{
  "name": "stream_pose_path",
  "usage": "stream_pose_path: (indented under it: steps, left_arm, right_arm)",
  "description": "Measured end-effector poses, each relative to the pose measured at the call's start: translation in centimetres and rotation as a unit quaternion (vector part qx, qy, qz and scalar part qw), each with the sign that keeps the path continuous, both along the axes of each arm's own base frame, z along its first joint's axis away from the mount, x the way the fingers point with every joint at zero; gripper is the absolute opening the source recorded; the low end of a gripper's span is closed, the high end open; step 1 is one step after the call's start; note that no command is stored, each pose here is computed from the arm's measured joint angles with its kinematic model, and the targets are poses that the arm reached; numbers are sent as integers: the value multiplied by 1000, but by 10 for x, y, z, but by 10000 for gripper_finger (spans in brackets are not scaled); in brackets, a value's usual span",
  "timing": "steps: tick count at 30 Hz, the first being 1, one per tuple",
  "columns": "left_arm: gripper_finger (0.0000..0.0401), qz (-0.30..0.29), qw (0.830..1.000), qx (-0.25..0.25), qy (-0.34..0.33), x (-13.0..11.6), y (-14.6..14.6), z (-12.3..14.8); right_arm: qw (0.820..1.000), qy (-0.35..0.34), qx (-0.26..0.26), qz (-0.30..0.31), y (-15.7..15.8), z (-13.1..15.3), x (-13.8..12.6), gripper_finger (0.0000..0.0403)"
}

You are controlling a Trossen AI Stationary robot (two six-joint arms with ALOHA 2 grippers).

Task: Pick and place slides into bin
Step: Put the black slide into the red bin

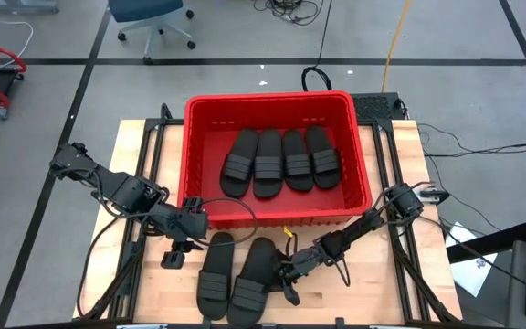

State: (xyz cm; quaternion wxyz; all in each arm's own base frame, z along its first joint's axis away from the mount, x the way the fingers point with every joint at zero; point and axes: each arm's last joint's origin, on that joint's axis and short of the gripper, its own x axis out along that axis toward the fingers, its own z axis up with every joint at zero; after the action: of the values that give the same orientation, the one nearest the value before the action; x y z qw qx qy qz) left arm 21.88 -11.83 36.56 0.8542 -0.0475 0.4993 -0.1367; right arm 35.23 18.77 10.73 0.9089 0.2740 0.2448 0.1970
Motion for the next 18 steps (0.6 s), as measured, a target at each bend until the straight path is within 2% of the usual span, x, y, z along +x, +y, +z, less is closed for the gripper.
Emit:
stream_pose_path:
  steps: [2,10,18]
  left_arm:
    - [131,0,1000,0,0,0,0,0]
    - [131,-11,1000,6,-4,0,0,0]
    - [131,-11,1000,6,-4,0,0,0]
  right_arm:
    - [1000,-1,0,1,0,0,0,11]
    - [1000,-2,0,-1,0,3,0,4]
    - [1000,-30,-8,1,-3,43,-6,2]
